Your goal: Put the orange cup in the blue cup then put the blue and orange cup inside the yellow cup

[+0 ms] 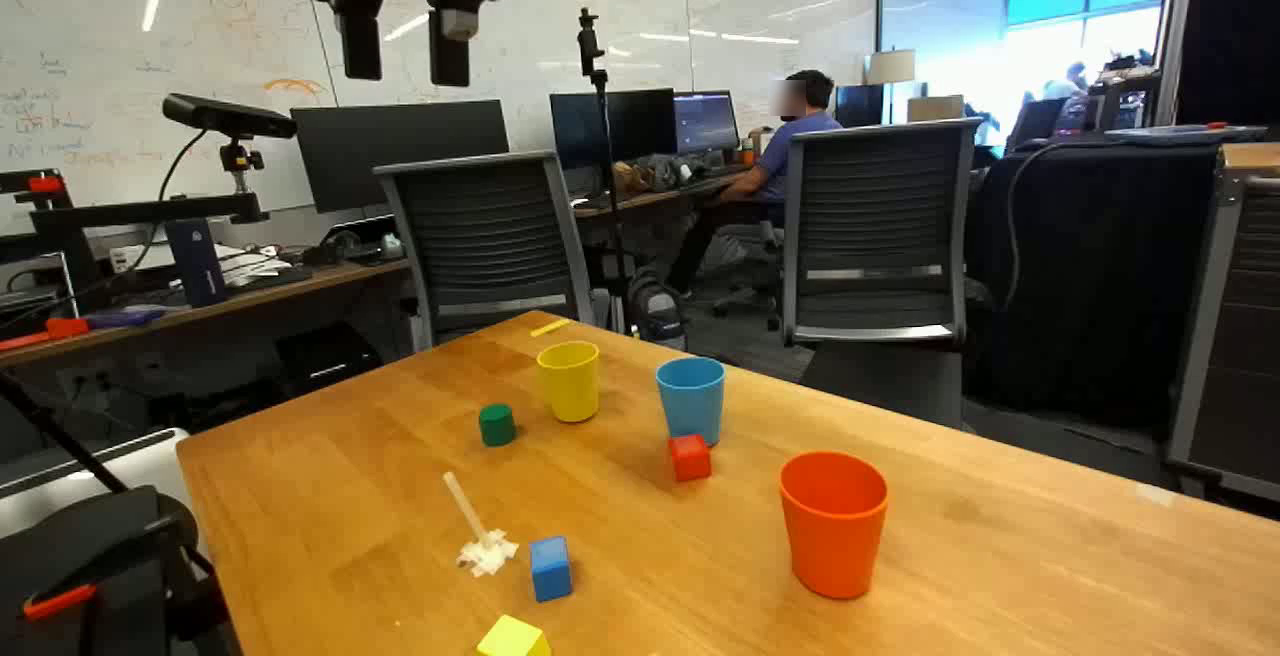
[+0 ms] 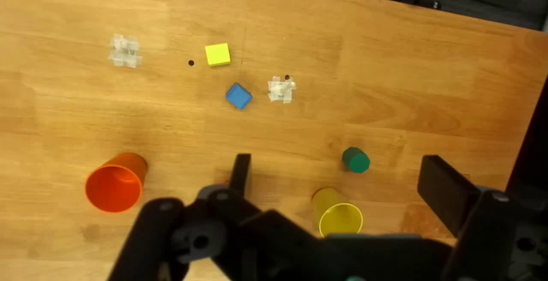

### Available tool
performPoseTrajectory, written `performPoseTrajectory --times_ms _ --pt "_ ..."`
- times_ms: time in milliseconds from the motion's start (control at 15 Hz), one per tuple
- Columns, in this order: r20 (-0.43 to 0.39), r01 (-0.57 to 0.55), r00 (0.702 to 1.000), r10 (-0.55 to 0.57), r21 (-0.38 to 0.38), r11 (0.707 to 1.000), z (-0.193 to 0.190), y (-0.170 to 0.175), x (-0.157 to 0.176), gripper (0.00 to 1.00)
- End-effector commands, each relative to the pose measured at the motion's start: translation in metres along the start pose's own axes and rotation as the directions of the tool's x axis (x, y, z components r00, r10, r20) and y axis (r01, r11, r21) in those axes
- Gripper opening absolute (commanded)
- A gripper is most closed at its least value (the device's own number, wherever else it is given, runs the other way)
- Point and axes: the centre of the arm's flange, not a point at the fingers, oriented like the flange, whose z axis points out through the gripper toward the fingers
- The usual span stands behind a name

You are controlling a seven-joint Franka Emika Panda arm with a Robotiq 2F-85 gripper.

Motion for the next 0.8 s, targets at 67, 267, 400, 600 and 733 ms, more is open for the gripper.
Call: performPoseTrajectory --times_ms 67,267,400,600,733 --pt "-0.005 0.000 1.000 0.000 -0.003 1.000 -0.0026 0.0001 0.0003 1.00" --pt "-0.009 0.000 1.000 0.000 -0.004 1.000 -0.0041 0.0000 -0.0001 1.00" --pt "-0.009 0.000 1.000 0.000 -0.004 1.000 -0.0041 -0.0001 -0.0001 1.00" --pt "-0.009 0.000 1.000 0.000 -0.004 1.000 -0.0041 -0.0001 -0.0001 1.00" --pt "-0.009 0.000 1.000 0.000 -0.004 1.000 -0.0041 -0.0001 -0.0001 1.00"
